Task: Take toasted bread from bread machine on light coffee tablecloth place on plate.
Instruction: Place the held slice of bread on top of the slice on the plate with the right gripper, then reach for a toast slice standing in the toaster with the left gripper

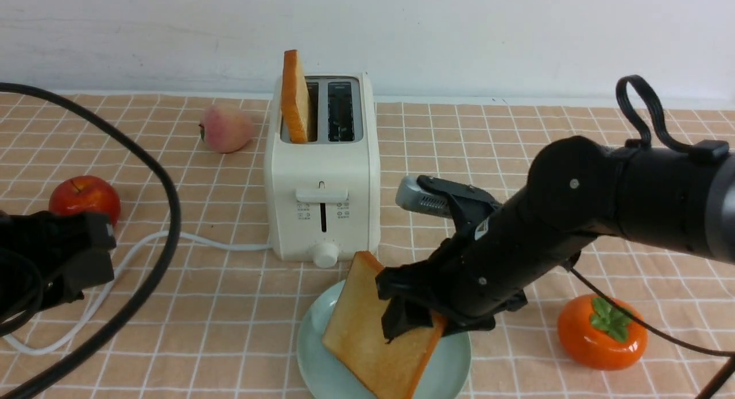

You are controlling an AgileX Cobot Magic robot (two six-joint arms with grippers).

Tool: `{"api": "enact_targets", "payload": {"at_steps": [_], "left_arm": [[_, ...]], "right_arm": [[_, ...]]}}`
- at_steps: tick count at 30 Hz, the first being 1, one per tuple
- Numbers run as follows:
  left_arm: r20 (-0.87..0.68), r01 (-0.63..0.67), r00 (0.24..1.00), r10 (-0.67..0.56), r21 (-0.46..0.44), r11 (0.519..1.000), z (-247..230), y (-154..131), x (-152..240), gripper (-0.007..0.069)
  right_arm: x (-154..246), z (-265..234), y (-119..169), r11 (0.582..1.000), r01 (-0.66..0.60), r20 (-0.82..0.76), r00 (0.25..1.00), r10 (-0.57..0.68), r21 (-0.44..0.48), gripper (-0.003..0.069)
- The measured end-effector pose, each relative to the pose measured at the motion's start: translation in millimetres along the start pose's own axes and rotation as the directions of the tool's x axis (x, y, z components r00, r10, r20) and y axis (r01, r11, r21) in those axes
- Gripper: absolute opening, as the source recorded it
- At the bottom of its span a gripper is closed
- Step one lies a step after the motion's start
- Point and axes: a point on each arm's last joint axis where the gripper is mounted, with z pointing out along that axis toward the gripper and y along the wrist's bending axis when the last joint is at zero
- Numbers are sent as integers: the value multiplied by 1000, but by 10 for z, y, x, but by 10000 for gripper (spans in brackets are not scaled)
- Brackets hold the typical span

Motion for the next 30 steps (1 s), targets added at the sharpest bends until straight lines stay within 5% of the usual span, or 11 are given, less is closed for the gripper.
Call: {"api": "enact_targets", "payload": {"at_steps": [3,7,12,20,30], "left_arm": [[18,0,1000,0,13,1000,0,-12,-17,238],[66,-2,998,-2,49,999,-16,-62,-85,238],[125,-24,992,13,88,996,-45,-270,-367,240],[61,-31,998,27,62,998,442,-749,-992,301],[-43,-39,998,40,19,999,1471,-1209,-1581,401]], "right_arm": [[-8,-218,12,989,134,52,989,-137,60,624],[-22,-666,62,929,323,111,932,-345,181,673],[-27,-1279,152,856,404,148,872,-467,323,606],[74,-1770,266,886,330,229,881,-413,327,445],[132,-1781,232,901,279,189,916,-353,331,421]]}}
